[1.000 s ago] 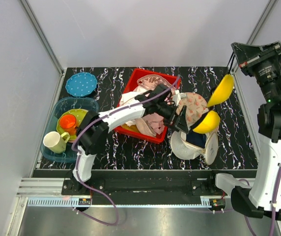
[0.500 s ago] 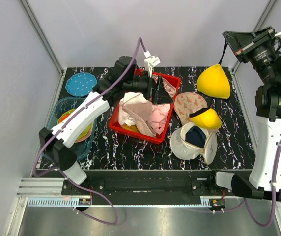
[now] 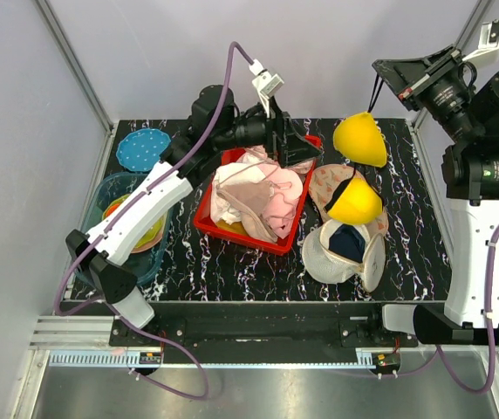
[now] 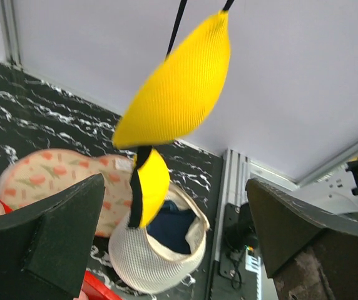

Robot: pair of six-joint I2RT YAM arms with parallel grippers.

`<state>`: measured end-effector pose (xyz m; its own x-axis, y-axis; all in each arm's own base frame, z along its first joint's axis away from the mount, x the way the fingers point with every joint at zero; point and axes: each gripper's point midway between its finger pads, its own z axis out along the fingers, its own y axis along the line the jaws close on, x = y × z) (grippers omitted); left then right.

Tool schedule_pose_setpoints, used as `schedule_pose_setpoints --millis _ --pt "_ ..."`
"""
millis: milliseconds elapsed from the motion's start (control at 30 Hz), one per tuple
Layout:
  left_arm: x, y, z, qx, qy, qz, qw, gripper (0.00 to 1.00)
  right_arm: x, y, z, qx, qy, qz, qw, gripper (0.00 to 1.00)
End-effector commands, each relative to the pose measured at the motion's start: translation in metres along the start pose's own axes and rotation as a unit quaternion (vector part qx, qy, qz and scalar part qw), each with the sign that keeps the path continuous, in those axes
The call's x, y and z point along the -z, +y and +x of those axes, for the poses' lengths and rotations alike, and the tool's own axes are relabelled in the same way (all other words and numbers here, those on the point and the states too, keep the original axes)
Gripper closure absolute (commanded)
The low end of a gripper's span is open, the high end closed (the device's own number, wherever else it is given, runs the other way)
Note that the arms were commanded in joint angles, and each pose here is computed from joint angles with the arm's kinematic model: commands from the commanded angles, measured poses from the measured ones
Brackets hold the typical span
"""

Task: Unzip the laundry bag and remove the bra

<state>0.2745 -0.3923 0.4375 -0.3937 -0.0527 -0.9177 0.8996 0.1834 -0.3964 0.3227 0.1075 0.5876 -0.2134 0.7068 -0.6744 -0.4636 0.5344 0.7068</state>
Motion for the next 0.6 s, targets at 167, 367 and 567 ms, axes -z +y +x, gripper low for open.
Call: schedule_pose_setpoints --millis 167,367,567 --pt "-0.043 -0.028 -0.047 -0.124 -0.086 0.012 0.989 0.01 0.003 0.015 0.011 0.005 0.007 -0.029 1.0 1.0" --pt "-0.081 -0.038 -0.034 -0.113 -0.07 0.041 0.99 0.01 0.003 0.015 0.013 0.003 0.01 -0.03 1.0 1.0" --pt "-0.103 -0.046 -0.028 -0.088 -0.066 0.06 0.992 0.34 0.004 0.014 0.014 0.002 0.011 -0.029 1.0 1.0"
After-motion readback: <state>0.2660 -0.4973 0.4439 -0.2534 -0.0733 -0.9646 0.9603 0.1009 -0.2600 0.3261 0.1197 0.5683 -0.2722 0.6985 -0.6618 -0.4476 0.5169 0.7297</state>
